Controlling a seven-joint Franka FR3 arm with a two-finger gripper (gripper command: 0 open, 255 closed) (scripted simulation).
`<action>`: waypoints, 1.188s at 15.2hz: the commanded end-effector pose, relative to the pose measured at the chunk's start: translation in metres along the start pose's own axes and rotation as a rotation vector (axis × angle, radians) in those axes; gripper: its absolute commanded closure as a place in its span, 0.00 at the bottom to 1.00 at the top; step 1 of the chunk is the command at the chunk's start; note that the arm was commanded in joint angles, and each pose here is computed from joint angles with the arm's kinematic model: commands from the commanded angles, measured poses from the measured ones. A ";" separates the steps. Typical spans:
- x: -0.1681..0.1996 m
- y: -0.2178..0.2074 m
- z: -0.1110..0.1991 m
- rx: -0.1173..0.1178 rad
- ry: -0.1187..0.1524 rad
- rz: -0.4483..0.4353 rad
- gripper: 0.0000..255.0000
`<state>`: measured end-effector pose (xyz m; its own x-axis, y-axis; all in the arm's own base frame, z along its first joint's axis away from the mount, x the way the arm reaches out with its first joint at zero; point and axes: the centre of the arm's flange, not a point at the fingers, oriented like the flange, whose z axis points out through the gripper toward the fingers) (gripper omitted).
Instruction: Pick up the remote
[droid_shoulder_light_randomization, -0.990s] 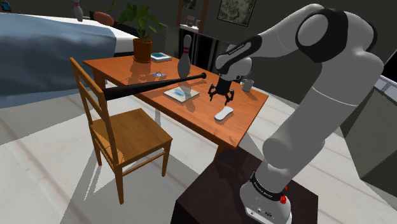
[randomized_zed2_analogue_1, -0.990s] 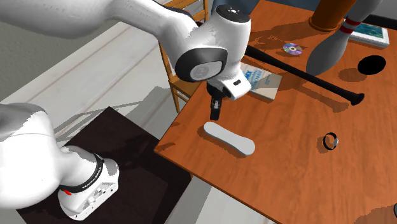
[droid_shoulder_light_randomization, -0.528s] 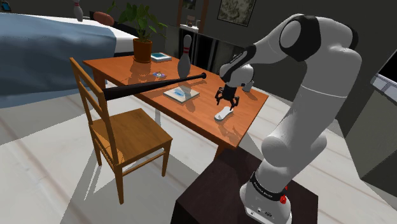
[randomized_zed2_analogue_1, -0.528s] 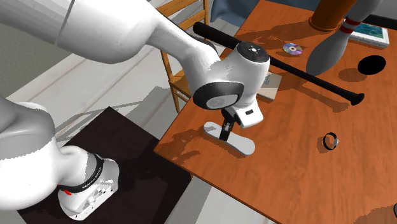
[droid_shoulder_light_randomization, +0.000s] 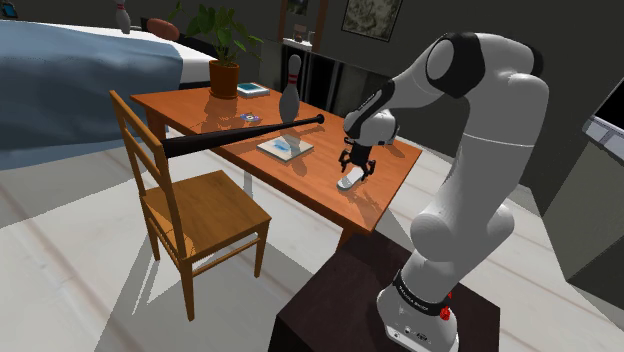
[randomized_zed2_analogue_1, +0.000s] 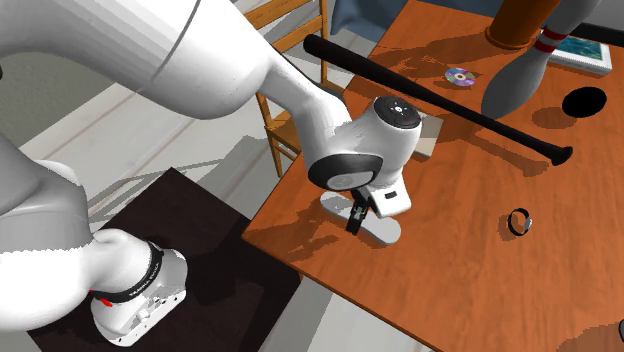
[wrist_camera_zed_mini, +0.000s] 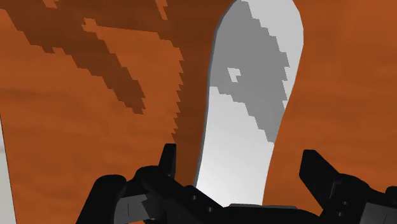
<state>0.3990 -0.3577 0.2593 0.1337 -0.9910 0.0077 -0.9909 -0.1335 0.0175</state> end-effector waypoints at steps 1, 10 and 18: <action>0.000 0.000 0.010 0.000 0.000 0.000 0.00; 0.000 -0.001 0.011 0.000 0.001 0.000 1.00; 0.000 0.000 -0.022 0.000 0.000 0.000 1.00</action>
<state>0.3994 -0.3573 0.2755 0.1335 -0.9910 0.0081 -0.9909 -0.1334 0.0174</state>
